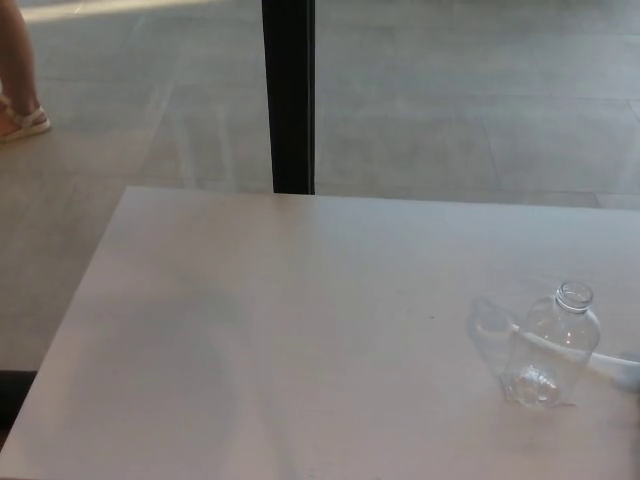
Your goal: The robot uses its right hand to grab and lift the lid of the spray bottle kept in the middle of the desk and places the lid on the right side of the bottle
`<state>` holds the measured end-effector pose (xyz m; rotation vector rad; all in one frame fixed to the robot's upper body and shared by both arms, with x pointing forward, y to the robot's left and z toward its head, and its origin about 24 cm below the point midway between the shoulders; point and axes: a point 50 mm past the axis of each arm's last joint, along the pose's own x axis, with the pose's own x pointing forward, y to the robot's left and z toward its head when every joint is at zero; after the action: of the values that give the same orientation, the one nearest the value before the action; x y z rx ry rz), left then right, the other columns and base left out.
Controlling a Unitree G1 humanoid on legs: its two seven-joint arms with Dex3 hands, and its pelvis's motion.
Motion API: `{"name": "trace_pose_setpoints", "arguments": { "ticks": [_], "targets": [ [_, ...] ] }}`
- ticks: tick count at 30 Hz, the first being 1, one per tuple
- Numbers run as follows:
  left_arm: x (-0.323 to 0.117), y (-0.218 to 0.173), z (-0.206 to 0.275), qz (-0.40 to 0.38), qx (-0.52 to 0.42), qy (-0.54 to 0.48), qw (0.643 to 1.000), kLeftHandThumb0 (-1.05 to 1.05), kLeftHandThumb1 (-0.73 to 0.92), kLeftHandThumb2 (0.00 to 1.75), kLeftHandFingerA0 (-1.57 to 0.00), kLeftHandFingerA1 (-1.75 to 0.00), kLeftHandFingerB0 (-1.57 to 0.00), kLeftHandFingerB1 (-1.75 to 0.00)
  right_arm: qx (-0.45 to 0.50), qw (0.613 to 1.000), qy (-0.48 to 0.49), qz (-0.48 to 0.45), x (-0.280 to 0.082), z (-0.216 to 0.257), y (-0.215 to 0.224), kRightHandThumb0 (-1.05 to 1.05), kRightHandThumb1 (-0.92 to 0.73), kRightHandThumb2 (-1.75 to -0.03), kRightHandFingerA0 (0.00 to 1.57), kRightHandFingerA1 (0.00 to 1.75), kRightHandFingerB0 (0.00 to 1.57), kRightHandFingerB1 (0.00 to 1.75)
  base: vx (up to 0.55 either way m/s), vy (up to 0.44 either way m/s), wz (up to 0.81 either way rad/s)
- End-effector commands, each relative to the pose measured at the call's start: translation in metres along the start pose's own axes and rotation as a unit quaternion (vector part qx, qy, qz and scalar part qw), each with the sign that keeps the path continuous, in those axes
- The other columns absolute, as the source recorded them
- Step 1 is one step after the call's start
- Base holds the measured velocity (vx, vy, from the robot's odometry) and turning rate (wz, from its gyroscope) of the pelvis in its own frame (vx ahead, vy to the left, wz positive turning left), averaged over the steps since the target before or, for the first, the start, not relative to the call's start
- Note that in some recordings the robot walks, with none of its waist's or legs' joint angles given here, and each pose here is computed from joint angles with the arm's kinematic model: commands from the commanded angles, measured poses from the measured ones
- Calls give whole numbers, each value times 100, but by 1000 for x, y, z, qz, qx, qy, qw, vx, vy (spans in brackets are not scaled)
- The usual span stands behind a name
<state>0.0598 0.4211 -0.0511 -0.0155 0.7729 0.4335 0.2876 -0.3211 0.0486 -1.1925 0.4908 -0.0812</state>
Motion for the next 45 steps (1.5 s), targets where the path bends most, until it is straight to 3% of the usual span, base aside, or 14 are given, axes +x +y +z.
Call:
{"name": "trace_pose_setpoints", "arguments": {
  "ticks": [1,12,14,22,24,25,26,28,31,32,33,35,43,45],
  "targets": [
    [0,0,0,3,6,-1,1000,-90,92,74,-55,-48,-39,-38,5,1000,8,15,-5,-9,-6,-105,-72,-78,0,0,0,16,0,0,0],
    [1,0,2,3,4,-2,1000,-84,75,117,-48,-58,-32,-50,59,997,-38,-21,-27,-7,-46,-105,-92,-72,0,0,0,0,0,0,0],
    [1,0,2,4,3,-2,1000,-88,92,74,-55,-49,-39,-39,79,995,-45,-37,-32,-9,-55,-105,-92,-73,0,0,0,0,0,0,0],
    [6,-7,7,-8,8,-7,1000,-90,92,74,-54,-49,-39,-39,247,954,-82,-151,-71,-42,-101,-105,-78,-121,0,6,3,12,0,0,0],
    [9,-10,8,-12,8,-10,1000,-90,92,73,-54,-49,-39,-39,284,939,-91,-170,-78,-50,-103,-105,-82,-119,0,2,10,15,0,0,0],
    [9,-10,8,-12,6,-11,1000,-89,92,74,-54,-50,-40,-39,301,931,-98,-180,-80,-54,-101,-93,-92,-71,0,16,9,27,0,0,0],
    [11,-13,10,-15,6,-14,1000,-89,92,75,-54,-49,-37,-39,347,911,-96,-203,-85,-64,-94,-91,-73,-111,3,30,17,38,0,0,0],
    [15,-18,18,-22,12,-25,999,-90,92,74,-55,-48,-39,-38,396,884,-56,-240,-90,-87,-66,-38,-43,-105,4,53,0,48,0,0,0],
    [19,-22,23,-30,14,-30,999,-87,76,116,-50,-58,-35,-51,436,868,-4,-239,-95,-111,-31,-76,-81,-65,16,44,22,29,0,0,0],
    [20,-23,25,-35,18,-32,999,-93,92,72,-55,-49,-39,-38,433,868,23,-241,-98,-120,-16,-75,-81,-65,18,47,22,29,0,0,0],
    [21,-26,26,-41,20,-33,998,-100,80,118,-47,-56,-34,-49,455,856,54,-241,-105,-135,7,-71,-76,-63,18,50,23,30,0,0,0],
    [23,-29,26,-43,16,-30,999,-91,92,73,-54,-48,-39,-38,478,842,87,-233,-113,-151,31,-64,-74,-63,16,44,21,29,0,0,0],
    [28,-31,32,-38,19,-26,999,-97,80,117,-49,-57,-33,-50,564,796,152,-157,-125,-173,87,-64,-71,-62,15,44,17,27,0,0,0],
    [26,-28,30,-31,8,-24,999,-92,92,74,-55,-50,-36,-39,546,816,138,-130,-124,-165,95,-62,-73,-63,17,46,16,27,0,0,0]
  ]
}}
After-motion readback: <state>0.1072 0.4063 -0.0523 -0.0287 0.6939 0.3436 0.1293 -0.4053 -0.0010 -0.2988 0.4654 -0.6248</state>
